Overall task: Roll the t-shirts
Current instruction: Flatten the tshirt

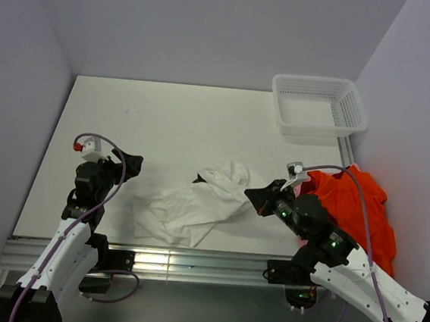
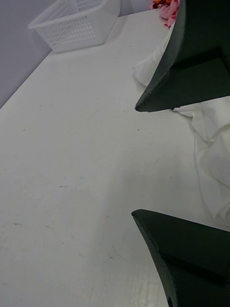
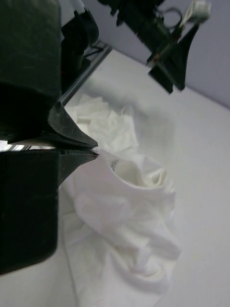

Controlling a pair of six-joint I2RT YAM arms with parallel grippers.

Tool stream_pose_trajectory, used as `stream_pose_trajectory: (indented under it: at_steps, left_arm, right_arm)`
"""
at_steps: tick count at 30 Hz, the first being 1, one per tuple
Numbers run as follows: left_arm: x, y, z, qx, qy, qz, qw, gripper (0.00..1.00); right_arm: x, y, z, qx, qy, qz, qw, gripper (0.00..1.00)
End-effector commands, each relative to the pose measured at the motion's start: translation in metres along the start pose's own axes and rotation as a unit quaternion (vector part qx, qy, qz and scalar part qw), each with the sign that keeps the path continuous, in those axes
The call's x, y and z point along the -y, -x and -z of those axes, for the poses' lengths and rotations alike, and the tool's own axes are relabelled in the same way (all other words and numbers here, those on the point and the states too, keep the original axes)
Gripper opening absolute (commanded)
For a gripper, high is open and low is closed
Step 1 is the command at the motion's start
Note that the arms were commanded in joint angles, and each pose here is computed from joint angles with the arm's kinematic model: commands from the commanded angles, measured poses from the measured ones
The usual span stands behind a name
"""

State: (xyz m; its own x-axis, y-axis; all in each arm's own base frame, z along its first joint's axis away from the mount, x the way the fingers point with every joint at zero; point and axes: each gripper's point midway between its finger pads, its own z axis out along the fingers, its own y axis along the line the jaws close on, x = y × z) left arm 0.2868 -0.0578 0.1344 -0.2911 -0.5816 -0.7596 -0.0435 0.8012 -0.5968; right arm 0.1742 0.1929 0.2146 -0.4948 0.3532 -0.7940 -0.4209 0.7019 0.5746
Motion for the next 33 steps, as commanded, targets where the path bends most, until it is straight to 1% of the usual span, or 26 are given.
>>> stream_pose_trajectory:
  at_steps: [1,4,5,6,7,9,10,12,13,14,16,17,18,19,20,21,22,24,25,26,27,28,30,31,32,33]
  left_arm:
    - [0.032,0.016,0.003,0.015,-0.067,-0.021,0.997,0.88]
    - [0.042,0.012,0.005,0.008,-0.097,-0.027,0.995,0.89]
    - [0.045,0.011,0.005,0.007,-0.104,-0.028,0.994,0.89]
    - [0.048,0.008,0.003,0.0,-0.108,-0.031,0.994,0.89]
    - [0.049,0.006,0.002,-0.005,-0.11,-0.032,0.993,0.89]
    - [0.054,0.0,-0.002,-0.017,-0.116,-0.037,0.992,0.89]
    - [0.055,-0.001,-0.003,-0.021,-0.118,-0.039,0.992,0.88]
    - [0.059,-0.006,-0.005,-0.03,-0.12,-0.045,0.991,0.87]
    - [0.061,-0.007,-0.006,-0.032,-0.121,-0.046,0.991,0.87]
    - [0.06,-0.007,-0.006,-0.031,-0.117,-0.048,0.992,0.87]
    - [0.061,-0.009,-0.005,-0.032,-0.117,-0.051,0.991,0.87]
    - [0.061,-0.009,-0.005,-0.03,-0.114,-0.051,0.992,0.87]
    - [0.06,-0.008,-0.005,-0.029,-0.112,-0.051,0.992,0.87]
    - [0.06,-0.008,-0.005,-0.029,-0.11,-0.051,0.992,0.88]
    - [0.06,-0.008,-0.005,-0.028,-0.11,-0.051,0.992,0.88]
    - [0.06,-0.007,-0.005,-0.026,-0.11,-0.052,0.992,0.88]
    - [0.06,-0.008,-0.005,-0.027,-0.111,-0.052,0.992,0.88]
    - [0.06,-0.007,-0.006,-0.026,-0.108,-0.051,0.992,0.88]
    - [0.059,-0.007,-0.006,-0.027,-0.106,-0.052,0.993,0.88]
    - [0.059,-0.007,-0.007,-0.028,-0.106,-0.051,0.993,0.88]
    - [0.059,-0.008,-0.007,-0.03,-0.106,-0.052,0.993,0.88]
    - [0.058,-0.008,-0.008,-0.03,-0.104,-0.052,0.993,0.88]
    - [0.058,-0.009,-0.008,-0.031,-0.102,-0.052,0.993,0.87]
    - [0.059,-0.009,-0.008,-0.031,-0.103,-0.052,0.993,0.87]
    - [0.059,-0.009,-0.008,-0.03,-0.102,-0.052,0.993,0.87]
    - [0.058,-0.008,-0.008,-0.029,-0.102,-0.052,0.993,0.87]
  right_arm:
    - [0.031,-0.02,0.001,-0.035,-0.075,-0.01,0.997,0.0]
    - [0.043,-0.015,-0.006,-0.03,-0.12,-0.008,0.992,0.0]
    - [0.04,-0.003,-0.008,-0.018,-0.13,-0.01,0.991,0.0]
    - [0.053,0.005,-0.008,-0.004,-0.172,-0.016,0.985,0.0]
    - [0.064,0.007,-0.012,-0.005,-0.207,-0.015,0.978,0.0]
    - [0.065,0.032,-0.016,0.015,-0.229,-0.024,0.973,0.0]
    - [0.078,0.052,-0.021,0.033,-0.253,-0.035,0.966,0.0]
    - [0.087,0.077,-0.027,0.06,-0.262,-0.067,0.961,0.0]
    - [0.109,0.102,-0.024,0.09,-0.3,-0.096,0.945,0.0]
    - [0.117,0.115,-0.025,0.108,-0.305,-0.115,0.939,0.0]
    - [0.133,0.133,-0.034,0.109,-0.312,-0.142,0.933,0.0]
    - [0.148,0.14,-0.031,0.105,-0.332,-0.145,0.926,0.04]
    - [0.152,0.14,-0.034,0.086,-0.338,-0.141,0.927,0.17]
    - [0.154,0.144,-0.043,0.064,-0.34,-0.136,0.928,0.67]
    - [0.155,0.135,-0.043,0.038,-0.343,-0.126,0.93,0.74]
    - [0.152,0.132,-0.046,0.029,-0.331,-0.121,0.935,0.76]
    - [0.152,0.117,-0.046,0.014,-0.32,-0.123,0.939,0.76]
    - [0.146,0.107,-0.043,0.018,-0.301,-0.121,0.946,0.76]
    - [0.145,0.092,-0.035,0.017,-0.294,-0.119,0.948,0.76]
    - [0.135,0.084,-0.036,0.009,-0.267,-0.12,0.956,0.75]
    - [0.124,0.078,-0.031,0.011,-0.244,-0.118,0.962,0.71]
    - [0.126,0.054,-0.03,-0.013,-0.236,-0.124,0.964,0.69]
    - [0.114,0.035,-0.029,-0.026,-0.202,-0.139,0.969,0.63]
    - [0.113,0.009,-0.03,-0.054,-0.195,-0.144,0.969,0.61]
    - [0.108,-0.001,-0.031,-0.061,-0.186,-0.156,0.968,0.6]
    - [0.103,-0.027,-0.032,-0.088,-0.182,-0.153,0.967,0.59]
